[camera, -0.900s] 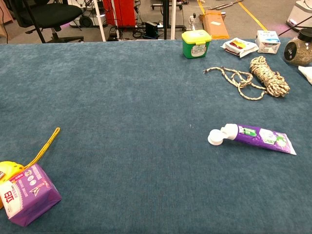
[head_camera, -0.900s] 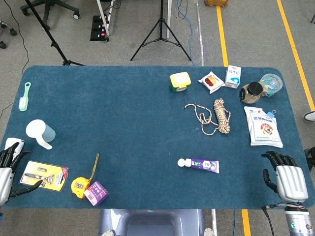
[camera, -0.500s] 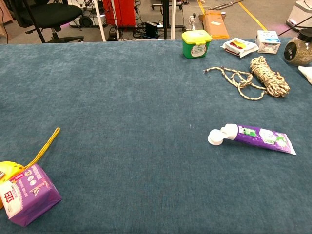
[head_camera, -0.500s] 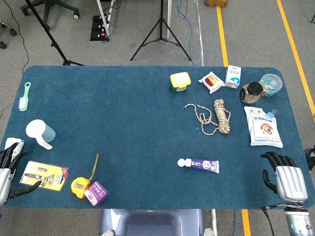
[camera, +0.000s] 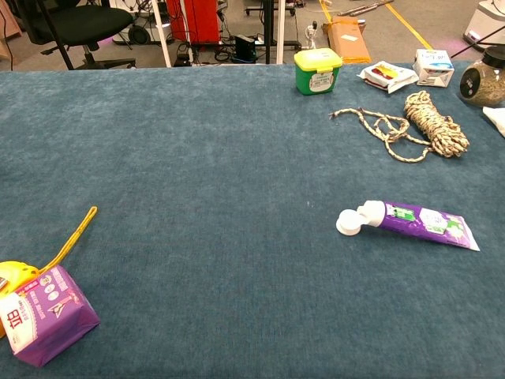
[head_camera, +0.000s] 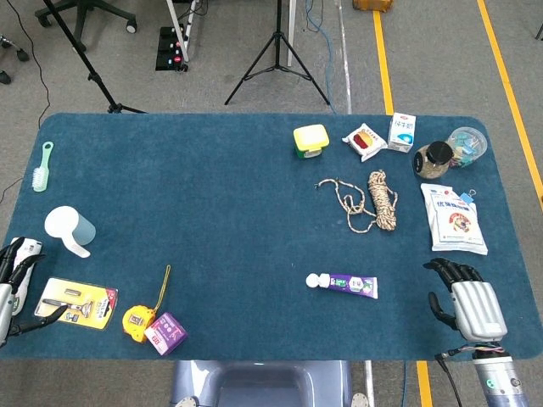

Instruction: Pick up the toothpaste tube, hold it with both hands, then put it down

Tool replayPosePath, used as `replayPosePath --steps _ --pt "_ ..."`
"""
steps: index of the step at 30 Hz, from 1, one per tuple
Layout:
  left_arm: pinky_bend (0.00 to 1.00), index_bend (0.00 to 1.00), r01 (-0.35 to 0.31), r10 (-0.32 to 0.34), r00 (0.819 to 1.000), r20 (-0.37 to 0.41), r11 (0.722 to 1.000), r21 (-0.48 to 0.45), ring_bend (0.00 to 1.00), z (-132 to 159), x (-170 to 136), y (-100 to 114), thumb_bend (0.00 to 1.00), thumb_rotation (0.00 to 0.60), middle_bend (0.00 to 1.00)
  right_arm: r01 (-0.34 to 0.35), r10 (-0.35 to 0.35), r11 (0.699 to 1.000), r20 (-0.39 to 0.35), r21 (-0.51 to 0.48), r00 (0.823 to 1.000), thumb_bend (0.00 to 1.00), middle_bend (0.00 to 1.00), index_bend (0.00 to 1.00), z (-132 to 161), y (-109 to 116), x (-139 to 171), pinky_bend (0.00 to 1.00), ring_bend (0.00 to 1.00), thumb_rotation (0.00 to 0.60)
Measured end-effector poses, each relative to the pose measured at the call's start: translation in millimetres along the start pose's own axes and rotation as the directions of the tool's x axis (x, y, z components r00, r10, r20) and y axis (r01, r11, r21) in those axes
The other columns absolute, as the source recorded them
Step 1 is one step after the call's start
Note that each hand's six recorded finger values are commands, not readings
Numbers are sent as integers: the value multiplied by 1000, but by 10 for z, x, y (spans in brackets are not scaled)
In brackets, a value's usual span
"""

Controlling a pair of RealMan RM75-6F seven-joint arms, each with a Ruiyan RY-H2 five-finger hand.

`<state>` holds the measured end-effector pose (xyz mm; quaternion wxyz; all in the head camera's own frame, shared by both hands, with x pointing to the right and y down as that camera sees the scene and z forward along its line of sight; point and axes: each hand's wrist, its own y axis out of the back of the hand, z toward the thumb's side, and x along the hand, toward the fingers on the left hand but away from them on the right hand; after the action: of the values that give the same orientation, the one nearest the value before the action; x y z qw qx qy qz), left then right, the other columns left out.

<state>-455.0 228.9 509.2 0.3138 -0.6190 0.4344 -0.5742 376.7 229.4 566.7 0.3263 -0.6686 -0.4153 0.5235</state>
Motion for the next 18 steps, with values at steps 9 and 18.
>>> replayPosePath --steps 9,18 --pt "48 178 9 -9 1000 17 1000 3 0 65 68 70 0 450 13 -102 103 995 -86 8 991 223 177 152 340 -308 -272 191 155 600" --pt "48 179 28 -28 1000 -8 1000 12 0 -3 77 75 0 452 13 -143 148 988 -90 58 985 195 175 160 626 -654 -505 189 151 600"
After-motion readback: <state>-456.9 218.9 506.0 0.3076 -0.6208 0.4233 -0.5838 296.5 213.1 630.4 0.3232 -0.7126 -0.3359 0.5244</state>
